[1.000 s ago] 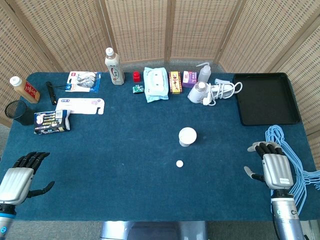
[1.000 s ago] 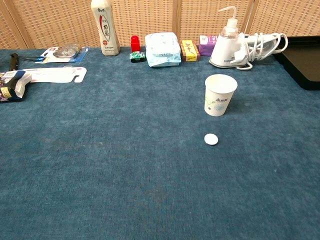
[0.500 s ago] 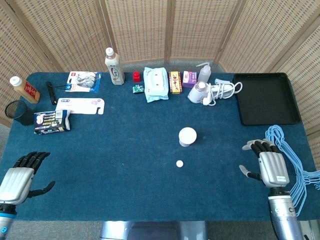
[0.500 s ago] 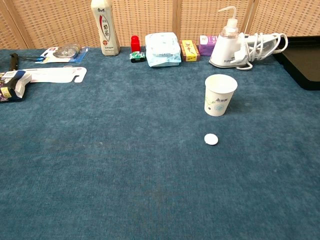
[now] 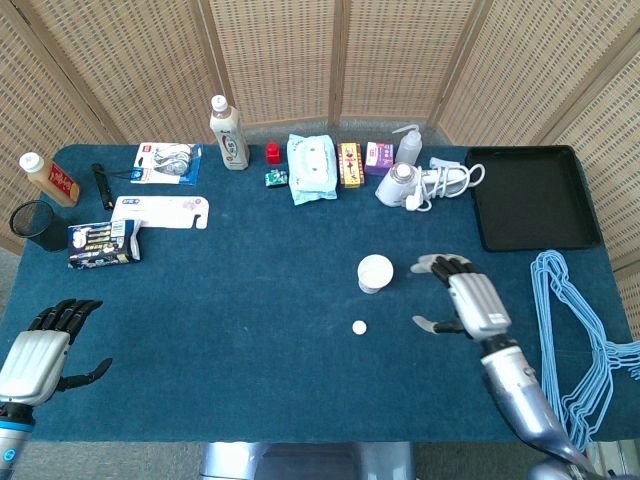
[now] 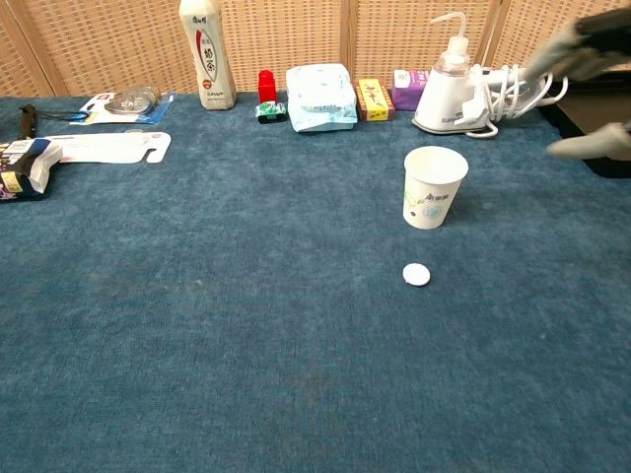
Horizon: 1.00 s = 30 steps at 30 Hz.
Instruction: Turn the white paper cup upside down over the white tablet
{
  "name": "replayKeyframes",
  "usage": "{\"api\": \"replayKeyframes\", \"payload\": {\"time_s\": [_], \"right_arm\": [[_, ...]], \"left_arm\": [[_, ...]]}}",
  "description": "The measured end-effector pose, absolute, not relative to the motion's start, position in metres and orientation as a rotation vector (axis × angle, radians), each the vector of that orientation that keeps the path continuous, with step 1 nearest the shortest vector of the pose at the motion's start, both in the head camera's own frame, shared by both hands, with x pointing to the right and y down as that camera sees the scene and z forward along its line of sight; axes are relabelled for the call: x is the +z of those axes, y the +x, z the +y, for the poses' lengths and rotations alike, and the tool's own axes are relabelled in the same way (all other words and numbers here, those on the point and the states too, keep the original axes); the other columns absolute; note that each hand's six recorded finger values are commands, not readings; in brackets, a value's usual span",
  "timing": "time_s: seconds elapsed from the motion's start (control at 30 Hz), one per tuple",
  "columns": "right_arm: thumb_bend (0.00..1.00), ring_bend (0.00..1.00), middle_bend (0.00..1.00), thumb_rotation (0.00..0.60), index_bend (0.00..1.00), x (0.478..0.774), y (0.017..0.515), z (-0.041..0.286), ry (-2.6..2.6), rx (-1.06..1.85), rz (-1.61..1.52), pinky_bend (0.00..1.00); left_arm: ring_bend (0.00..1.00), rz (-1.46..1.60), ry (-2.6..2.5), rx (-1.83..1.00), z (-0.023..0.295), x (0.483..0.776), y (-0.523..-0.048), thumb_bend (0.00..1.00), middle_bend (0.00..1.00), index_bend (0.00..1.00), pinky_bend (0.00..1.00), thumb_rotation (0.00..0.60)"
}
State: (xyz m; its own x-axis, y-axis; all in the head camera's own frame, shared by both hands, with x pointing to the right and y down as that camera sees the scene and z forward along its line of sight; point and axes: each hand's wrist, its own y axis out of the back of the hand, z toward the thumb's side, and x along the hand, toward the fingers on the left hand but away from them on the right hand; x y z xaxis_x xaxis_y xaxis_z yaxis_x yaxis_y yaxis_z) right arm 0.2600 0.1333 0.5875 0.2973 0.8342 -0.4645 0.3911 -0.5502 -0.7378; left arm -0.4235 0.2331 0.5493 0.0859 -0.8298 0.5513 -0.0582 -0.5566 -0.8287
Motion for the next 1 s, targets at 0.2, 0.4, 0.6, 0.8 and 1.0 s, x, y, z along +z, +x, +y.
{"api": "replayKeyframes", "payload": {"time_s": [0.2,0.4,0.6,0.8,1.0], "right_arm": [[0.21,0.16,0.18,0.562,0.25,0.607,0.229,0.119,-2.121,1.188,-1.016,0.10],[0.21,0.15,0.18,0.563,0.25,0.625,0.208,0.112,-2.104,1.212,-0.948,0.10],[0.21,0.15,0.17,0.563,0.25,0.643,0.193,0.104,-2.071,1.245,-0.902,0.09],[0.21,0.15,0.16,0.565,0.22,0.658,0.186,0.095,-2.039,1.282,-0.892,0.09],[0.21,0.15,0.16,0.566,0.22,0.669,0.183,0.090,-2.017,1.318,-0.872,0.09]], "left_arm": [[0.12,0.870,-1.724,-1.545,0.233,0.552,-0.424,0.25,0.18,0.12,0.16,0.332],[0.12,0.851,-1.739,-1.547,0.233,0.559,-0.419,0.25,0.18,0.12,0.16,0.330],[0.12,0.838,-1.747,-1.540,0.231,0.563,-0.414,0.25,0.18,0.12,0.16,0.330],[0.12,0.829,-1.747,-1.551,0.230,0.566,-0.414,0.25,0.18,0.12,0.16,0.334],[0.12,0.831,-1.742,-1.558,0.230,0.566,-0.416,0.25,0.18,0.12,0.16,0.336]]}}
